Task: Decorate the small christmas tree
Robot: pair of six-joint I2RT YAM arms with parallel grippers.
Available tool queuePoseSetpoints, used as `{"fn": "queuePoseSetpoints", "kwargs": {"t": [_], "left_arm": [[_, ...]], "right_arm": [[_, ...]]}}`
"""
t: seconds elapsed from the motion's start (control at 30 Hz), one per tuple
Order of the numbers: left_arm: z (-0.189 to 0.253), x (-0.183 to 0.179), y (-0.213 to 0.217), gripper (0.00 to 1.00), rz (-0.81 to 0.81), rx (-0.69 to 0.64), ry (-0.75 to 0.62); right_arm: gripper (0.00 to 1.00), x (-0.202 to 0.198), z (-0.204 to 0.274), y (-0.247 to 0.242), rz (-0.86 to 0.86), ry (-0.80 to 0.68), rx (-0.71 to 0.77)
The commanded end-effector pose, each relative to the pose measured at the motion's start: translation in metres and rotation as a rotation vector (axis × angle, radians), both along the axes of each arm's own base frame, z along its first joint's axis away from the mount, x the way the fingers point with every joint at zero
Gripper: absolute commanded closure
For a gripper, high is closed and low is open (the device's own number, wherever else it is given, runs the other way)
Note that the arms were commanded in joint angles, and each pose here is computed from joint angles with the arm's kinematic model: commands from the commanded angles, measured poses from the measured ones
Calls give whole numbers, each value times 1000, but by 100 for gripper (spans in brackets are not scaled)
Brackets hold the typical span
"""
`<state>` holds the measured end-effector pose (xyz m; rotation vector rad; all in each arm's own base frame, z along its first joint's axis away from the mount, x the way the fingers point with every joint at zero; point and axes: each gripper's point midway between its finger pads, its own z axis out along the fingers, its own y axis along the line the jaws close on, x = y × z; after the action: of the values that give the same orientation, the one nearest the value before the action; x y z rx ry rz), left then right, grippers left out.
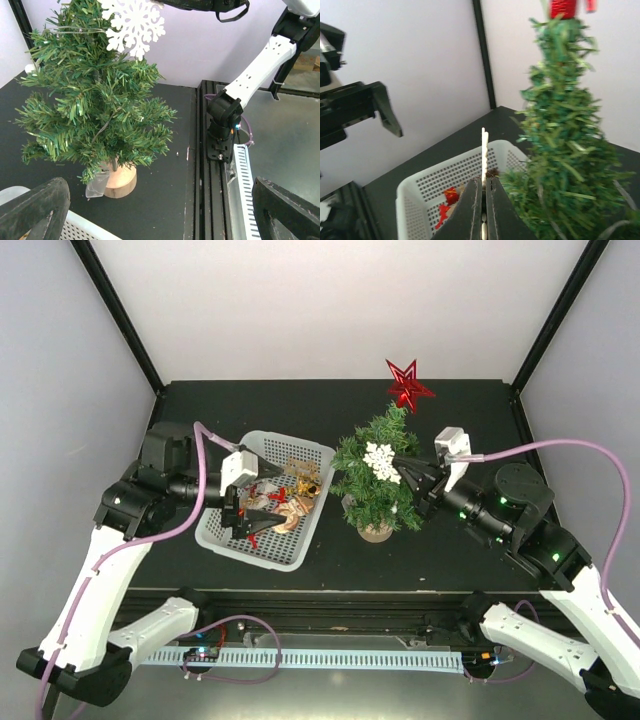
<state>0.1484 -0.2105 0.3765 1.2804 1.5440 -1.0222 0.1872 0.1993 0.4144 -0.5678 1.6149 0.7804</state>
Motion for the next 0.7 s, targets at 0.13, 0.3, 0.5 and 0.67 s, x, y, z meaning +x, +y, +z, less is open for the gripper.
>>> {"fn": "queuePoseSetpoints", "kwargs": {"t": [0.13, 0.3, 0.5, 0.67], "left_arm": [[-2, -11, 3, 1, -34, -36, -32], [-3, -17, 3, 1, -59, -39, -31], [-5, -22, 5, 1, -71, -49, -36], [-5, -24, 6, 1, -69, -59, -40]], "right_arm": [[99, -39, -7, 26, 272, -4, -30], [99, -43, -36, 31, 317, 56, -106], [99, -26, -28, -5, 85, -14, -52], [99, -27, 3, -46, -90, -109, 60]]}}
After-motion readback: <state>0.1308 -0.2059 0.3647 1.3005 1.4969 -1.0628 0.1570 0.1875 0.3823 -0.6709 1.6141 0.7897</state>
